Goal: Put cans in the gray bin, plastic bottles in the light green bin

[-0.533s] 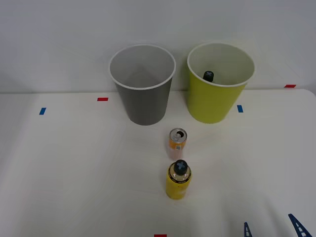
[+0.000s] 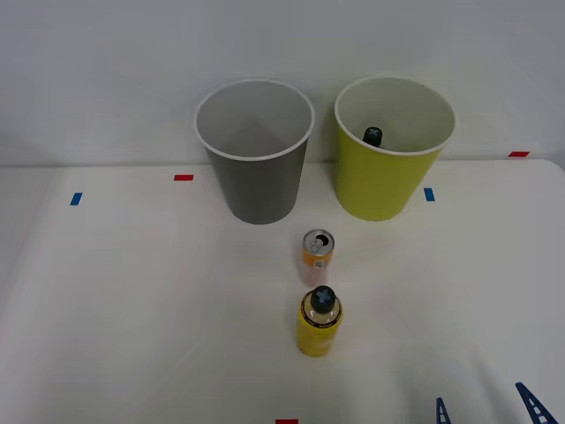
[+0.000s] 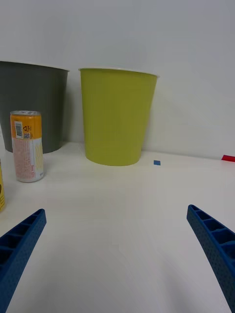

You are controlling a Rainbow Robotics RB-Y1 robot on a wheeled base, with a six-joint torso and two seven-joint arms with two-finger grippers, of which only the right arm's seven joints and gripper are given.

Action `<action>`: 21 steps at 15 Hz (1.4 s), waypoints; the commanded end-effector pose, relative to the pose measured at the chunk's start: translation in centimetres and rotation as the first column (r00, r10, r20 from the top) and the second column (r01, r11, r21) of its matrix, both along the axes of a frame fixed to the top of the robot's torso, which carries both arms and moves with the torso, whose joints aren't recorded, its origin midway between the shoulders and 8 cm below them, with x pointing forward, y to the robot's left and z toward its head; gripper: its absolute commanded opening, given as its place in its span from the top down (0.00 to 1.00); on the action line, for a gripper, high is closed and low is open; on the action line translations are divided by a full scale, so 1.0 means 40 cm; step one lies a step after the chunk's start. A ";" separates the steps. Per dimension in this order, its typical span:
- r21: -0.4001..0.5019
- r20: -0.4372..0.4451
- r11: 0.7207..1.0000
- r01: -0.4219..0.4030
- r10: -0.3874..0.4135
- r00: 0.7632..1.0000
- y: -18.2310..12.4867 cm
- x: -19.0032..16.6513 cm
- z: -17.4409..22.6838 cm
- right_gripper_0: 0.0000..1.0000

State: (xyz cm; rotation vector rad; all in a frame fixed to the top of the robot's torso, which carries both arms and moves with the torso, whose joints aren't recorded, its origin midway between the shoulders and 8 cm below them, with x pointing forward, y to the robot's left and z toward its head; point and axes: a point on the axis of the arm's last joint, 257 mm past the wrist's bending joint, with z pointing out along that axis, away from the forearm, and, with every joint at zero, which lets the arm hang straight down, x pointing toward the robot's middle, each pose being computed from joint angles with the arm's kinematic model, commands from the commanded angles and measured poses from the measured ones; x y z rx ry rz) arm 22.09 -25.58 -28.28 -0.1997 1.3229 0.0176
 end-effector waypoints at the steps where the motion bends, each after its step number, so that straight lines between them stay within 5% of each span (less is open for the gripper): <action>1: 0.000 0.000 1.000 0.000 0.000 1.000 0.000 0.000 0.000 0.00; 21: 0.000 0.000 1.000 0.000 0.000 1.000 0.000 0.000 0.000 0.00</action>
